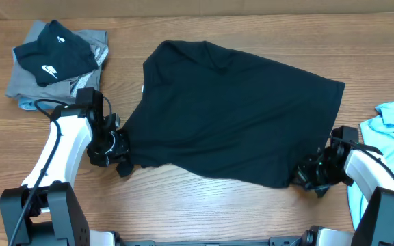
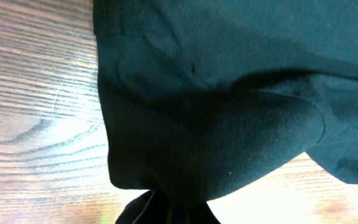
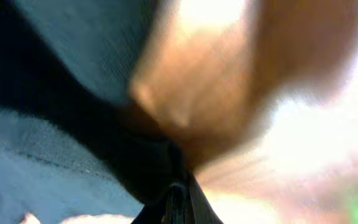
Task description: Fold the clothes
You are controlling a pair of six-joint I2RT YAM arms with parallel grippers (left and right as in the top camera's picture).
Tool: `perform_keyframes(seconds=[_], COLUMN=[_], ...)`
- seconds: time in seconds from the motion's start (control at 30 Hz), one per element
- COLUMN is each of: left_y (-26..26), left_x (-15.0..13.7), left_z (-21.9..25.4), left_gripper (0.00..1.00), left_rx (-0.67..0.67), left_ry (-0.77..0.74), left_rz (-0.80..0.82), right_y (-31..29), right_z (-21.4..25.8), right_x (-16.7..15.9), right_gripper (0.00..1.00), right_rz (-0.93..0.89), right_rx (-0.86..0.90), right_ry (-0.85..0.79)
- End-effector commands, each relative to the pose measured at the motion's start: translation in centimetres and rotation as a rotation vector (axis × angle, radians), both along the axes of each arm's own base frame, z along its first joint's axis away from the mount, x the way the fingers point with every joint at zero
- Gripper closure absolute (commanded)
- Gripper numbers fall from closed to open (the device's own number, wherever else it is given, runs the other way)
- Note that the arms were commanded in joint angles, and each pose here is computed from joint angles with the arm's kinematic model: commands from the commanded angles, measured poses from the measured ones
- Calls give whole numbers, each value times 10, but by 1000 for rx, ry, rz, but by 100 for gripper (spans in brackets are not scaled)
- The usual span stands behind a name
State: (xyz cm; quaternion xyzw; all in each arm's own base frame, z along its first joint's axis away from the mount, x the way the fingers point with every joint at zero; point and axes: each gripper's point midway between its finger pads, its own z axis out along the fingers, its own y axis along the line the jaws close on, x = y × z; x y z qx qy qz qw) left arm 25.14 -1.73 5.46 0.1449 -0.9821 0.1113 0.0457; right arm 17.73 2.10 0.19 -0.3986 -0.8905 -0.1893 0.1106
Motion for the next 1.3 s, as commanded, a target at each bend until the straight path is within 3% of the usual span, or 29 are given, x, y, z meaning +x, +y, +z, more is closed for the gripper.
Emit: perform_keyframes(seconds=[0.0,0.2,0.43,0.7,0.9,1.27], left_y=[0,0,-1,-3,-28,-91], left_x=[4,2,-5,-31,19,117], left_z=[8,32,63,101,139,118], left_gripper=[96,96,96,96,96,92], left_rx=[-12,-9,-6,-4,-108,-113], left_ry=[-15,-45,-79,-93,-382,-612], left_rz=[-27,-60,-82,-77,-115,-272], right_y=[-2,-5,-28,-15,-16,-55], right_z=[24,100,171,204,207,169], right_x=[9,12,-5,-41,-20,88], right_gripper=[96,96,96,96,96,96], right_rz=[40,46,-33,-59,-110,-196], right_rx=[-2,-46,-254,-240,-226,-279], right_ry=[-36,-130,-246,-264,-322,-349])
